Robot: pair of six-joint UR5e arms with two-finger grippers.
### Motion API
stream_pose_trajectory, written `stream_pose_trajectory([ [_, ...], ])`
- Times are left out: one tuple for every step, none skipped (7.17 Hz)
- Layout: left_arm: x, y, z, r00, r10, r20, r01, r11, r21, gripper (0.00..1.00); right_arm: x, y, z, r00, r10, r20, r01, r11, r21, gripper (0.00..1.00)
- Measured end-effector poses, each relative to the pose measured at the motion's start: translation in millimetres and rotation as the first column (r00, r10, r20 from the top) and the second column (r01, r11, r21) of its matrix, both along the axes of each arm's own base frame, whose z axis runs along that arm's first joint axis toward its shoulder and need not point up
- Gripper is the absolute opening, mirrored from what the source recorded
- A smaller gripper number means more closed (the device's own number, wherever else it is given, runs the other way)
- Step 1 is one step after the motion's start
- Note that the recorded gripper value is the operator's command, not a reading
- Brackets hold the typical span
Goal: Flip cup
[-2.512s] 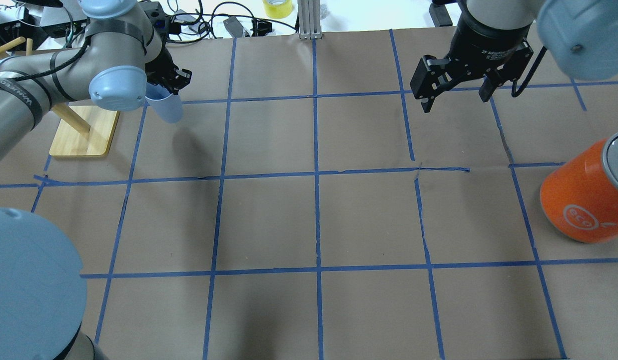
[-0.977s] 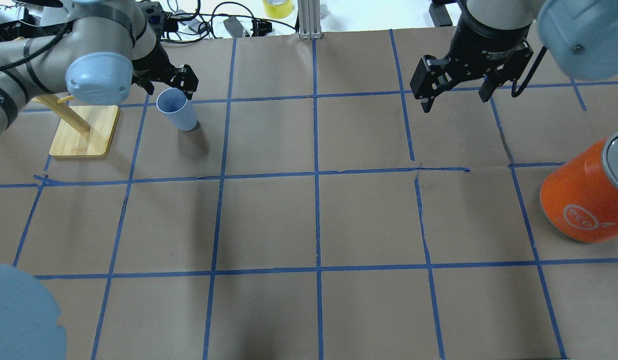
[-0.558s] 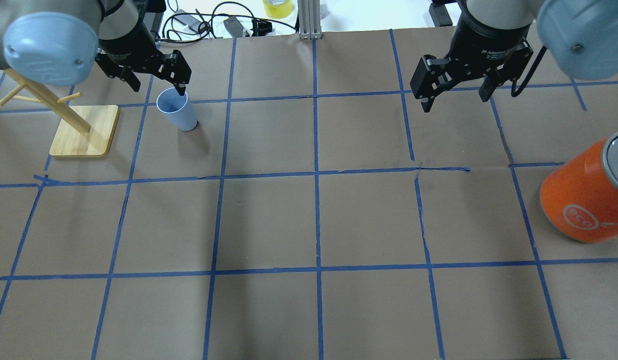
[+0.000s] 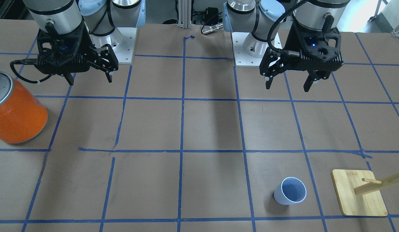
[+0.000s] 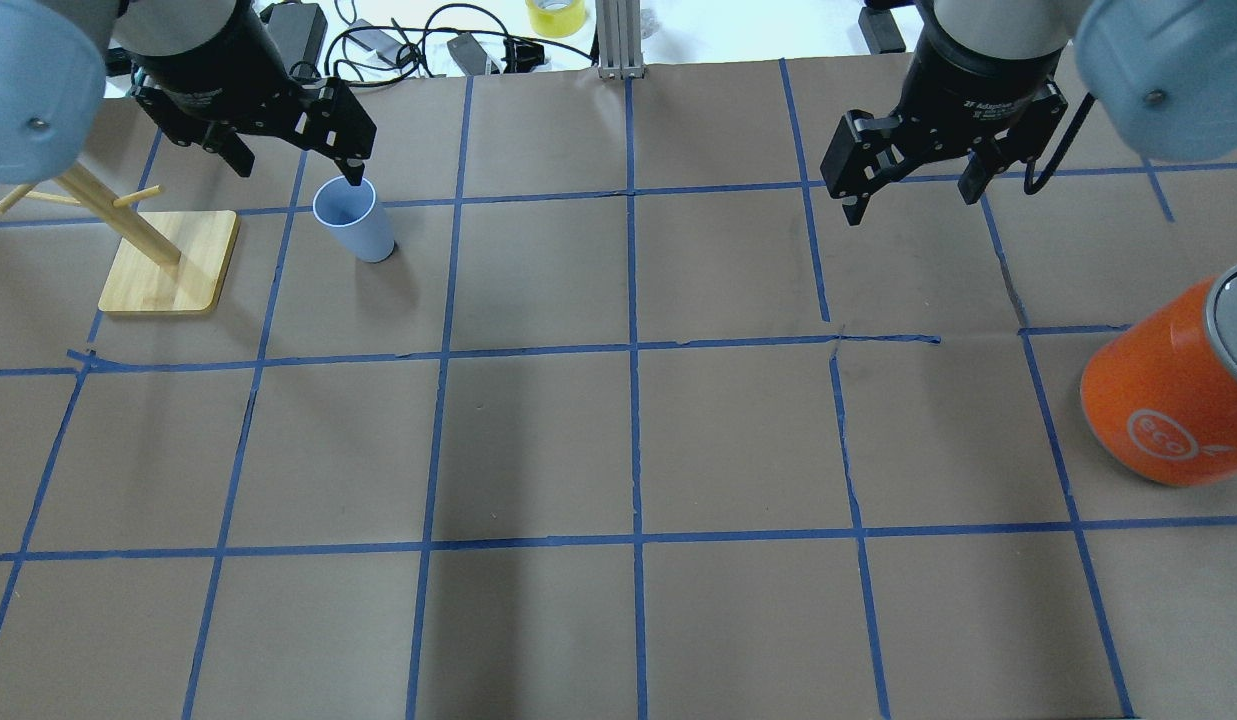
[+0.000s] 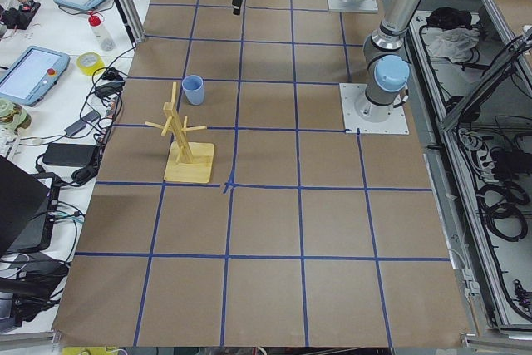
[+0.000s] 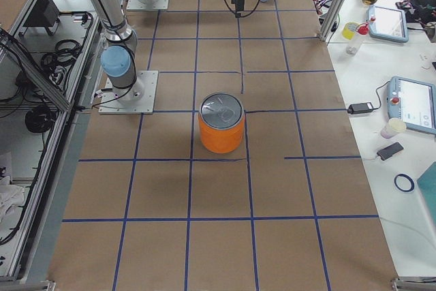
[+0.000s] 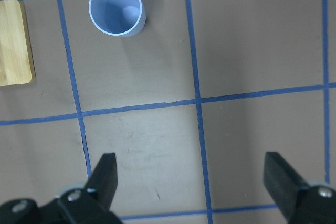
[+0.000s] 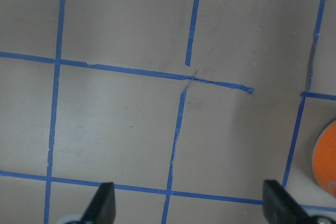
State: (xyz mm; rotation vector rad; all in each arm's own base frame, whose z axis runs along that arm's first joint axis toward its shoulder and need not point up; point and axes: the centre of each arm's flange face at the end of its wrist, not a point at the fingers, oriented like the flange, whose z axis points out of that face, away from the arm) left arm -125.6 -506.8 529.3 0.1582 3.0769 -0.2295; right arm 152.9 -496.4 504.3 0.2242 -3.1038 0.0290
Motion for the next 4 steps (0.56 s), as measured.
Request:
stream_pose_trajectory([
  [0.5,2.7,2.0,1.000,0.004,-0.005,-0.004,1.000,-0.001,1.00,0.0,0.0,-0.1,1.000,0.001,0.000,-0.001,1.000,0.000,1.00],
  [0.8,4.9,2.0,1.000,0.005,-0.004,-0.005,1.000,0.005,1.00,0.0,0.0,0.0,1.000,0.000,0.000,0.000,1.000,0.000,1.00],
  [0.9,5.8,-0.6,1.000,0.005,-0.001,-0.005,1.000,0.016,1.00,0.0,0.0,0.1,1.000,-0.001,0.000,0.001,1.000,0.000,1.00],
  [1.1,7.0,-0.1,1.000,0.006,-0.002,-0.006,1.000,0.023,1.00,0.0,0.0,0.0,1.000,-0.002,0.000,0.002,1.000,0.000,1.00],
])
